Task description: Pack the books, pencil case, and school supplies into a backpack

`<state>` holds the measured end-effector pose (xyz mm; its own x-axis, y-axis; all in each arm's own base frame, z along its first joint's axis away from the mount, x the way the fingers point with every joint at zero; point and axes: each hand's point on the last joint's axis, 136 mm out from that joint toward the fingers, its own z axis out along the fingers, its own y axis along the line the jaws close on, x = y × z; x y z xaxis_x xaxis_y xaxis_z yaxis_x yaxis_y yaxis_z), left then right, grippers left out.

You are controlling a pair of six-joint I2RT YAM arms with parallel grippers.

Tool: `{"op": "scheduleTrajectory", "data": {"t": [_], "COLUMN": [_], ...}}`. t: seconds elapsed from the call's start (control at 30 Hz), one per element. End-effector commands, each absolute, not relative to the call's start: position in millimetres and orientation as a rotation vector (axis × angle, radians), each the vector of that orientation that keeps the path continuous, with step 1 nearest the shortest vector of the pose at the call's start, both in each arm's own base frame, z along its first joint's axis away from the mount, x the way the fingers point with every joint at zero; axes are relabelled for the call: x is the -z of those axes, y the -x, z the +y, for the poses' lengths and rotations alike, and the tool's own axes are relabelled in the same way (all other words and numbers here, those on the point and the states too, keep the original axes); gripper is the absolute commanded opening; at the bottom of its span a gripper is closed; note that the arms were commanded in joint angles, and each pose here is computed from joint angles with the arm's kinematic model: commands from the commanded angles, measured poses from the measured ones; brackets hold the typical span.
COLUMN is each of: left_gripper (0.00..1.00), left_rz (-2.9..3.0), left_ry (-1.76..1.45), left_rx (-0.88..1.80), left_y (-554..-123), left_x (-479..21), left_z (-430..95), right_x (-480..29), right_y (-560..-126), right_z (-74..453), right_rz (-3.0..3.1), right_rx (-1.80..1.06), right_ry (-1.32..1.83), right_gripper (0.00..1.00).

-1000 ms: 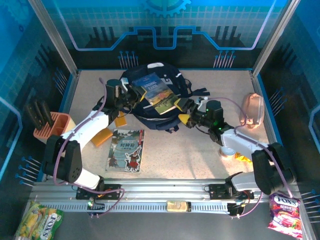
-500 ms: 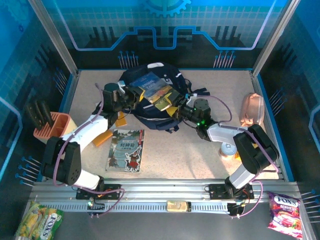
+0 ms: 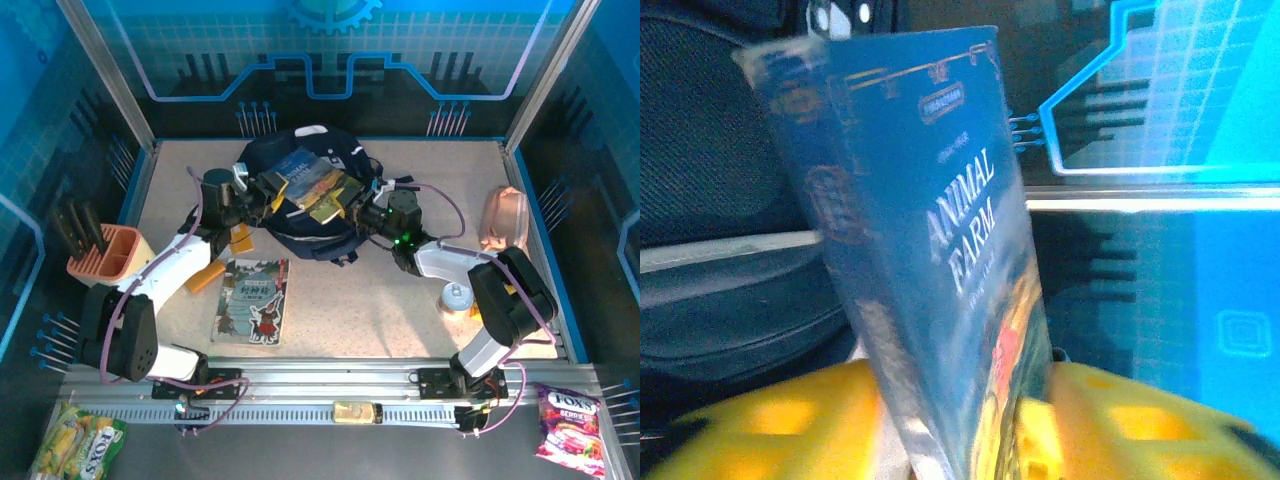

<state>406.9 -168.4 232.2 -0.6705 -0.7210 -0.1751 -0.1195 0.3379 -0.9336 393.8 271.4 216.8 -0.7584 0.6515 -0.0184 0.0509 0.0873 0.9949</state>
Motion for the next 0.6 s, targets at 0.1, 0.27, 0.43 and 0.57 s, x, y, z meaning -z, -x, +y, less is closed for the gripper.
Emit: {"op": "scheduleTrajectory", "data": {"t": [0.1,0.27,0.43,0.57], "left_gripper": [0.84,0.99,0.99,0.99], "left_rz": [2.163,2.251,2.311,2.333], "left_ry": [0.334,0.119,-0.138,-0.38], "left_rx": [0.987,0.767,0.624,0.494], "left_y": [-397.6,-400.1,-406.1,-412.8], "left_x": [-233.6,-216.4,-205.3,-193.5], "left_z": [-159.7,-165.0,-193.4,-221.9], "right_x": [-254.8,-261.4,-247.5,-245.5], "right_y": [-398.0,-398.6,-396.4,-393.8], "right_z": [211.5,162.6,119.7,88.8], "right_rz": [1.828,1.833,1.918,1.954], "right_rx": [-1.503,-1.317,-1.113,-0.982], "right_ry": [-0.564,-0.554,-0.597,-0.615], "right_gripper": [0.05,0.05,0.07,0.07]}}
